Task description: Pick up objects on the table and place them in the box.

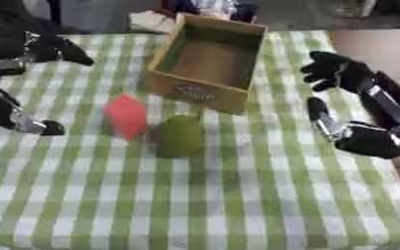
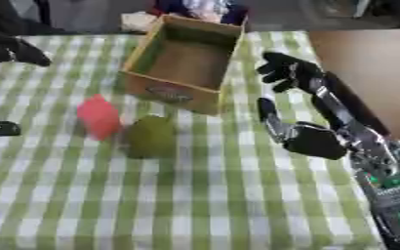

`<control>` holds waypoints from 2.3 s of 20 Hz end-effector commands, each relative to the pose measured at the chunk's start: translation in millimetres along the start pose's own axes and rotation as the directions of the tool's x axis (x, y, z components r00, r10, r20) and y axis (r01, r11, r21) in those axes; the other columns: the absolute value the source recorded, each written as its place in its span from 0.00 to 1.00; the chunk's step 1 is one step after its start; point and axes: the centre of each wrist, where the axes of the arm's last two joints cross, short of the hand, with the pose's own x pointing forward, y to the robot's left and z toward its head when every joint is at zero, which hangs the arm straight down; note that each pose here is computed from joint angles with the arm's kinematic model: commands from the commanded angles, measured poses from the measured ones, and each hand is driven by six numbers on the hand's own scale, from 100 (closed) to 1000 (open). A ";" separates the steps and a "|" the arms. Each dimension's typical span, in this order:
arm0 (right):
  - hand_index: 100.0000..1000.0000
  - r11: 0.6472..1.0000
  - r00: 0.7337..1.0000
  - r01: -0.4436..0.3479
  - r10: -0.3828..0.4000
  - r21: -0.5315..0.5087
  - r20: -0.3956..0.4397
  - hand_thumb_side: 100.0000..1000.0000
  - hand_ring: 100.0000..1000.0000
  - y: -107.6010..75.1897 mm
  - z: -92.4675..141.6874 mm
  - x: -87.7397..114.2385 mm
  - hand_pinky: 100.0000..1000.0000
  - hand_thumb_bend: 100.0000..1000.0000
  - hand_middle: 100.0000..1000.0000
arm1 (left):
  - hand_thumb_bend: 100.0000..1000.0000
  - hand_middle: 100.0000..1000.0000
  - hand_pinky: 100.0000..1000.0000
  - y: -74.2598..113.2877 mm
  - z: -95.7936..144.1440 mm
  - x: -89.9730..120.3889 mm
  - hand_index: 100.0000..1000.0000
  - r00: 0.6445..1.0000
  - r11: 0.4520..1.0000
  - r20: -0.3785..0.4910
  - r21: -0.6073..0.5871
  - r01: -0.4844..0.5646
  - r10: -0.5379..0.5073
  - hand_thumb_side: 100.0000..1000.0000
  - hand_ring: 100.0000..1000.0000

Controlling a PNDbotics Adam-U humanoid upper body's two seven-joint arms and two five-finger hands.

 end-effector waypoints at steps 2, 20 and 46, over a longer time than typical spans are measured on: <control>0.96 1.000 1.000 -0.018 0.018 0.001 0.006 0.43 0.77 -6.3 0.3 1.2 0.69 0.00 0.77 | 0.49 0.79 0.77 11.6 9.1 -5.1 0.94 0.999 0.999 -0.029 -0.006 0.040 -0.040 0.38 0.78; 0.97 1.000 1.000 -0.014 0.014 0.005 0.005 0.43 0.77 -5.4 0.5 0.2 0.69 0.00 0.77 | 0.49 0.80 0.77 -9.8 15.8 -19.6 0.94 0.993 1.000 -0.115 -0.016 0.002 -0.004 0.38 0.78; 0.97 1.000 1.000 -0.004 0.003 0.027 0.013 0.43 0.77 -2.4 -0.6 1.0 0.69 0.00 0.77 | 0.57 0.86 0.78 -27.5 -54.8 -50.1 0.97 0.993 0.950 0.038 -0.288 0.122 -0.115 0.28 0.85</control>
